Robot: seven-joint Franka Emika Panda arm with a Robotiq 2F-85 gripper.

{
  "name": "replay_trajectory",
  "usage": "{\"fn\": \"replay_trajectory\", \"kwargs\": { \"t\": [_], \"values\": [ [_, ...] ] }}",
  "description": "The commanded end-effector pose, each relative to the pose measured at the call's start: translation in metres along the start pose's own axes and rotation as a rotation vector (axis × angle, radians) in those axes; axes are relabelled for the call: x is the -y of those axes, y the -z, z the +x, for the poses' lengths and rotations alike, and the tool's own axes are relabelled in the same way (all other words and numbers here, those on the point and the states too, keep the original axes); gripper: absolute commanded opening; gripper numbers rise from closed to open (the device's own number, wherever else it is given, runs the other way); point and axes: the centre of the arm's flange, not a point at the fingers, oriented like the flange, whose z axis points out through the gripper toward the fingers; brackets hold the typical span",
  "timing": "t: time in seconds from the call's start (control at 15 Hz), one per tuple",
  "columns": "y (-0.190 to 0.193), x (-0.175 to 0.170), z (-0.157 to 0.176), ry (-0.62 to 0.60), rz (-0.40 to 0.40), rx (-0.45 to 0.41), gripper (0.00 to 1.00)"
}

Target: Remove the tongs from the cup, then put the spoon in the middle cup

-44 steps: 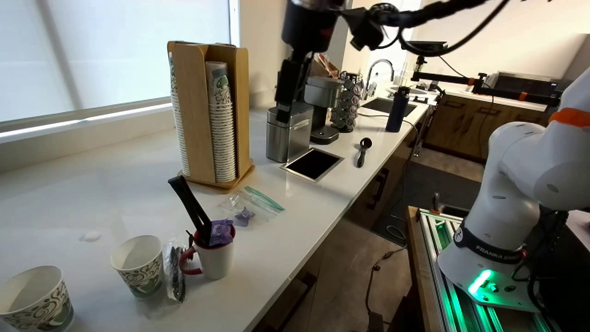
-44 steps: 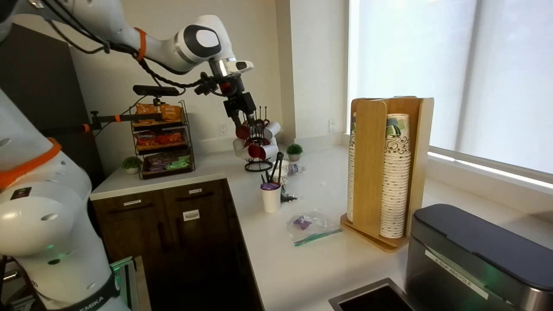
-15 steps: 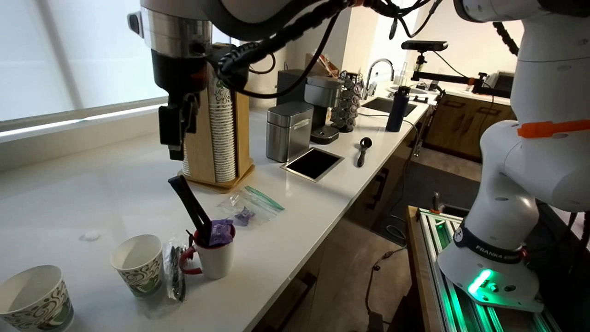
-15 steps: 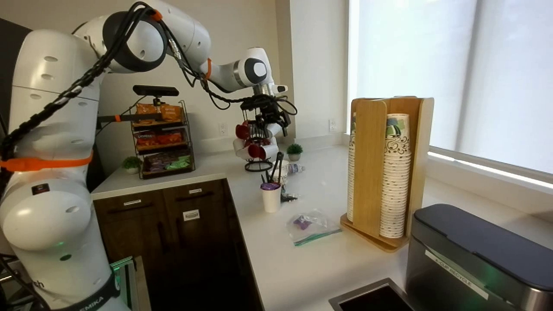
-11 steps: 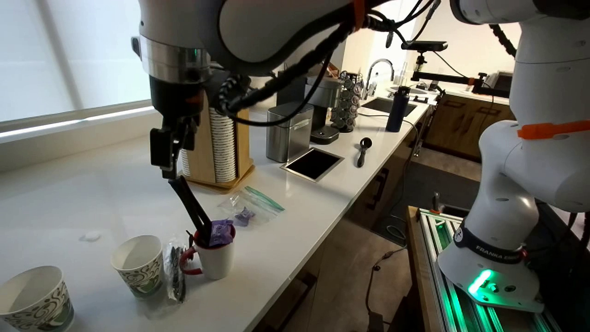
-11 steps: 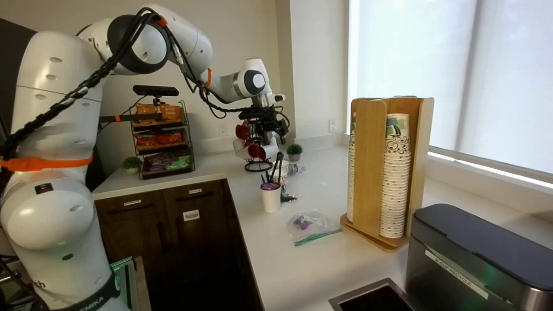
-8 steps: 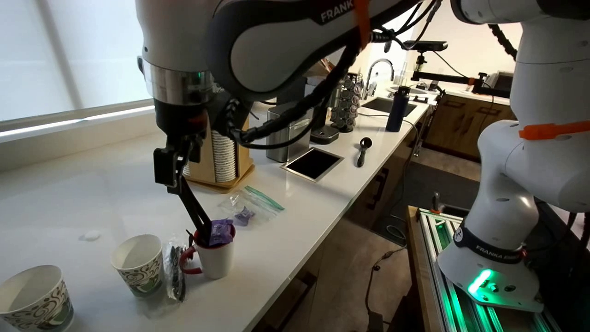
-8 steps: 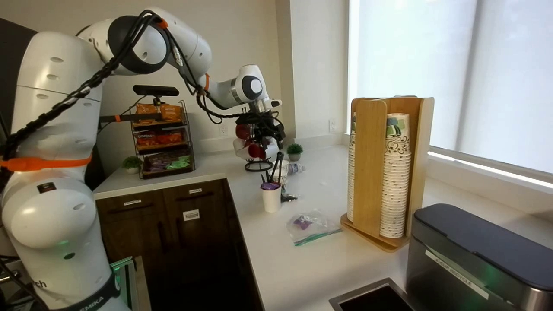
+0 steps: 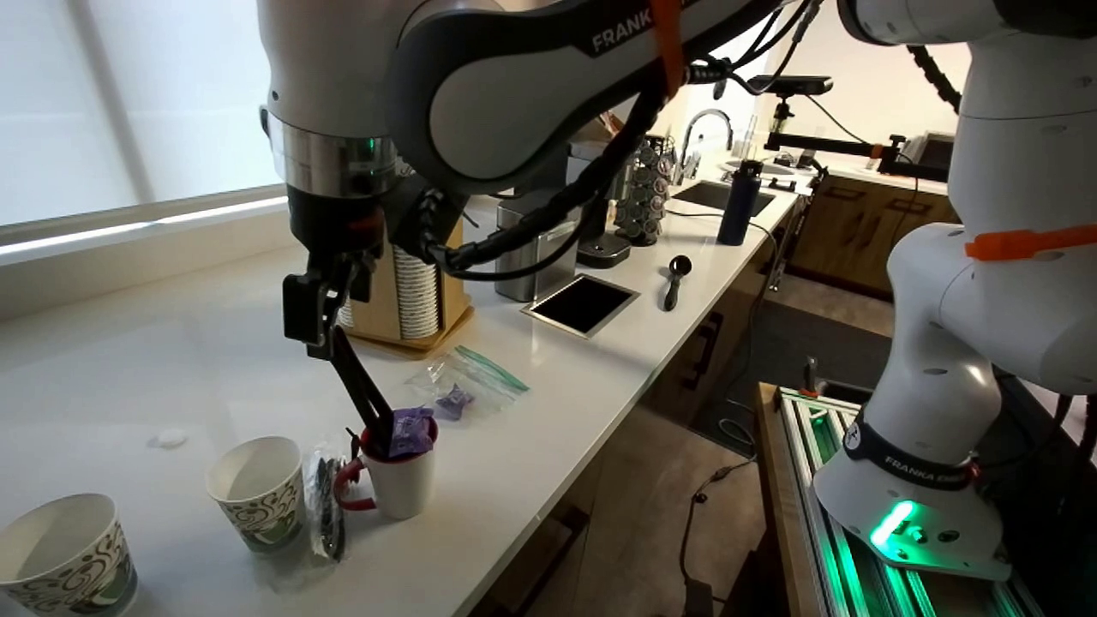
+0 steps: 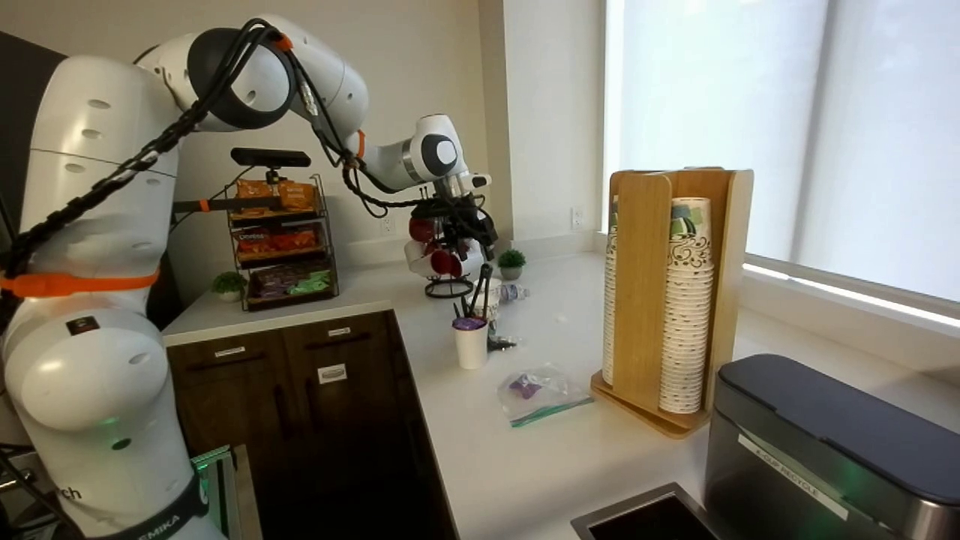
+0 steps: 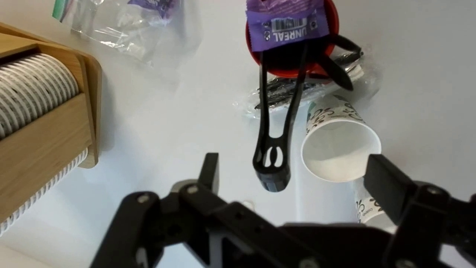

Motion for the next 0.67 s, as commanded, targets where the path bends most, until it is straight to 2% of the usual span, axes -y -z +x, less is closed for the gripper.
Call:
{"fn": "replay_trajectory", "kwargs": {
  "t": [0.0, 0.27, 0.33, 0.6],
  "values": [
    [-0.021, -0.009, -0.004, 0.061, 0.067, -0.014, 1.0],
    [-0.039, -0.013, -0.015, 0.153, 0.09, -0.079, 1.0],
    [-0.029, -0.011, -0.001, 0.116, 0.068, -0.059, 1.0],
    [-0.031, -0.011, 0.0, 0.098, 0.076, -0.084, 1.0]
  ]
}}
